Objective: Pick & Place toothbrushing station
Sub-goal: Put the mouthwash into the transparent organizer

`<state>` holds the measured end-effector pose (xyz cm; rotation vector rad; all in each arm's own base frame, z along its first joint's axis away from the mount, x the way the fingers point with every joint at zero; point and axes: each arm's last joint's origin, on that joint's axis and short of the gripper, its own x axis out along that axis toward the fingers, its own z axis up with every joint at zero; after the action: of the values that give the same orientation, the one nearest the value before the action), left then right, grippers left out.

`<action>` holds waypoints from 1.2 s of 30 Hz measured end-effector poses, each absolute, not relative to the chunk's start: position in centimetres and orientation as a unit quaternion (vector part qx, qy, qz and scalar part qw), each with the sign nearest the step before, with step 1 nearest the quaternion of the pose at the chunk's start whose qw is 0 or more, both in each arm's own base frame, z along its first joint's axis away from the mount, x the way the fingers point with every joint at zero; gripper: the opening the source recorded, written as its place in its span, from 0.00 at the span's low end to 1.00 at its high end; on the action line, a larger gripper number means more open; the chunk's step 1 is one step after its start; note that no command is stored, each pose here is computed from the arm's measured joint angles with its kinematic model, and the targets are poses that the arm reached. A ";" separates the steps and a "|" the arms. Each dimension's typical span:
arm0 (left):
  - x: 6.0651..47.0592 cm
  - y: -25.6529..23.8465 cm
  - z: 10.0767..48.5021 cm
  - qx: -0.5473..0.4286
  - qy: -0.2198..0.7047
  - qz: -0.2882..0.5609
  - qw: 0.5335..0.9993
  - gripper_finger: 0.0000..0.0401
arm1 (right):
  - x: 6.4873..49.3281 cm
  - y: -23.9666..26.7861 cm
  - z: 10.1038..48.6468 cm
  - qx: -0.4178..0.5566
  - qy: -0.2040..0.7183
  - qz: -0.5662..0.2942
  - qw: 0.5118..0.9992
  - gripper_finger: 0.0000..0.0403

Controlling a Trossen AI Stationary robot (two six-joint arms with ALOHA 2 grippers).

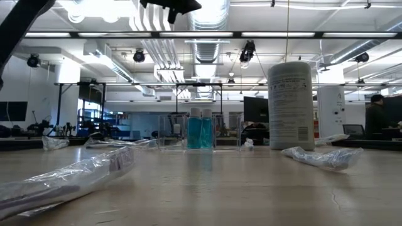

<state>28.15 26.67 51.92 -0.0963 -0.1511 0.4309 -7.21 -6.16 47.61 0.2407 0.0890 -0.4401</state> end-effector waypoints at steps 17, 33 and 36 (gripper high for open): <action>29.7 24.1 48.6 -0.124 0.092 0.169 0.973 0.01 | 4.9 0.3 49.1 0.002 0.196 -0.155 0.968 0.02; 33.1 20.9 45.5 -0.131 0.191 0.040 0.972 0.01 | 11.1 2.7 46.3 0.187 0.254 -0.312 0.896 0.02; 34.0 20.9 43.6 -0.152 0.237 0.030 0.959 0.02 | 12.4 2.8 45.1 0.200 0.263 -0.332 0.883 0.02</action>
<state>34.04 20.92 43.59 -0.3083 0.4803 0.0610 12.36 2.76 45.15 0.4160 0.5485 -0.6908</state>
